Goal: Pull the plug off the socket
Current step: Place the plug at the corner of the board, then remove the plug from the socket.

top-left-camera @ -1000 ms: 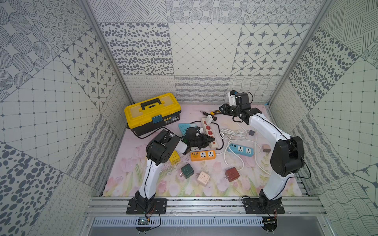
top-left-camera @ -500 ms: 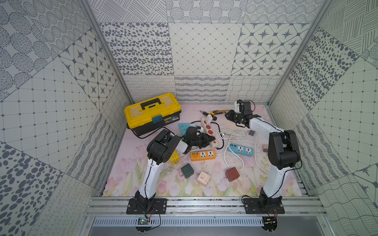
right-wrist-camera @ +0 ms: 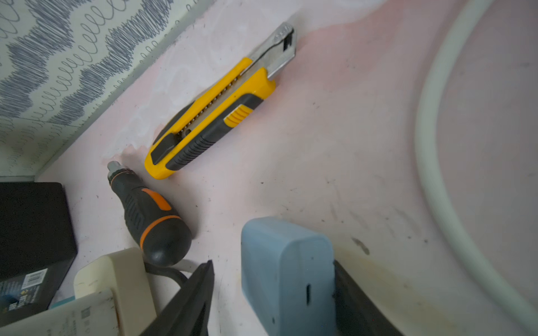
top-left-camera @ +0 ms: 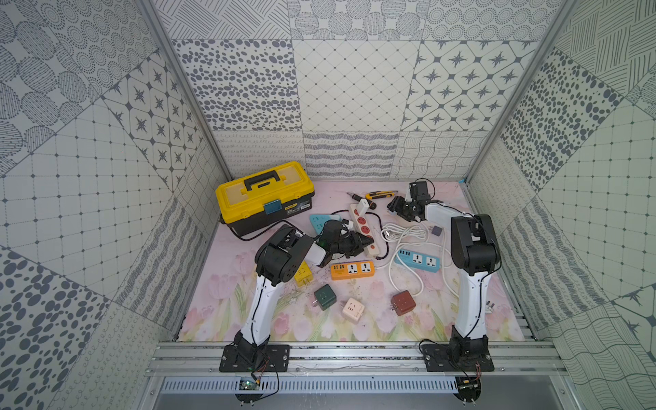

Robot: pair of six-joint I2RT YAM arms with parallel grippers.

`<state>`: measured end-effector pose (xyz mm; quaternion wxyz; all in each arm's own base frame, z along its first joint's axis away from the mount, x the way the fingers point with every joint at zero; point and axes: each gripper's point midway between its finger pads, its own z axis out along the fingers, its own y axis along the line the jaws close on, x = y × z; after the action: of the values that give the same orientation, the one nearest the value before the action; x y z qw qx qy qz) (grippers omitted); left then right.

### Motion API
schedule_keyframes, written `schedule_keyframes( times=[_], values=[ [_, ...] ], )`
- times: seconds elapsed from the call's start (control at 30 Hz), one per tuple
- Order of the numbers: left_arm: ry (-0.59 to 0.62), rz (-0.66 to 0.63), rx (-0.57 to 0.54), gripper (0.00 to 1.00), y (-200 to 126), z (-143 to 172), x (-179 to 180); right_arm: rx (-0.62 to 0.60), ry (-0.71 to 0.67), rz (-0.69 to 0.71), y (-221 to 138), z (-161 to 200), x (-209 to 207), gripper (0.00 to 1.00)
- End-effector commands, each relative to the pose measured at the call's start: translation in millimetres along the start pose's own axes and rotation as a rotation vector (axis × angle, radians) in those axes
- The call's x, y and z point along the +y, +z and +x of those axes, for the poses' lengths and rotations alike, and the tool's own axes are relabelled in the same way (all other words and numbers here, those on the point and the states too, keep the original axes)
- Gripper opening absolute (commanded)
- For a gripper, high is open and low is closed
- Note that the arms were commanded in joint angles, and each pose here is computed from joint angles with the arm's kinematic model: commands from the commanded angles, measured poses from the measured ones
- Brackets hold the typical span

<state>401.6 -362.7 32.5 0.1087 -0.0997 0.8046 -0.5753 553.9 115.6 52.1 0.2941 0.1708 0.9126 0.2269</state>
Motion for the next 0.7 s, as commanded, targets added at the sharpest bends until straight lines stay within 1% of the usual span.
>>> schedule_keyframes(
  times=[0.0,0.1,0.2,0.27,0.37,0.53,0.6,0.67],
  values=[
    [-0.133,-0.205,0.041,0.00,-6,19,56,-0.068,0.001,0.028,-22,-23,2,0.70],
    [-0.130,-0.202,0.041,0.00,-7,18,53,-0.113,-0.025,0.074,-43,-33,0,0.70],
    [-0.125,-0.203,0.038,0.00,-7,18,52,-0.156,-0.067,0.094,-67,-42,8,0.70],
    [-0.124,-0.199,0.040,0.00,-6,18,52,-0.177,-0.107,0.087,-79,-45,21,0.70],
    [-0.125,-0.190,0.041,0.00,-5,16,50,-0.191,-0.168,0.028,-91,-44,48,0.69],
    [-0.119,-0.190,0.046,0.00,-5,18,50,-0.174,-0.262,-0.111,-95,-25,94,0.68],
    [-0.117,-0.192,0.048,0.00,-5,19,50,-0.169,-0.310,-0.149,-89,-14,109,0.67],
    [-0.121,-0.193,0.051,0.00,-5,20,50,-0.135,-0.366,-0.165,-79,0,121,0.67]
  ],
)
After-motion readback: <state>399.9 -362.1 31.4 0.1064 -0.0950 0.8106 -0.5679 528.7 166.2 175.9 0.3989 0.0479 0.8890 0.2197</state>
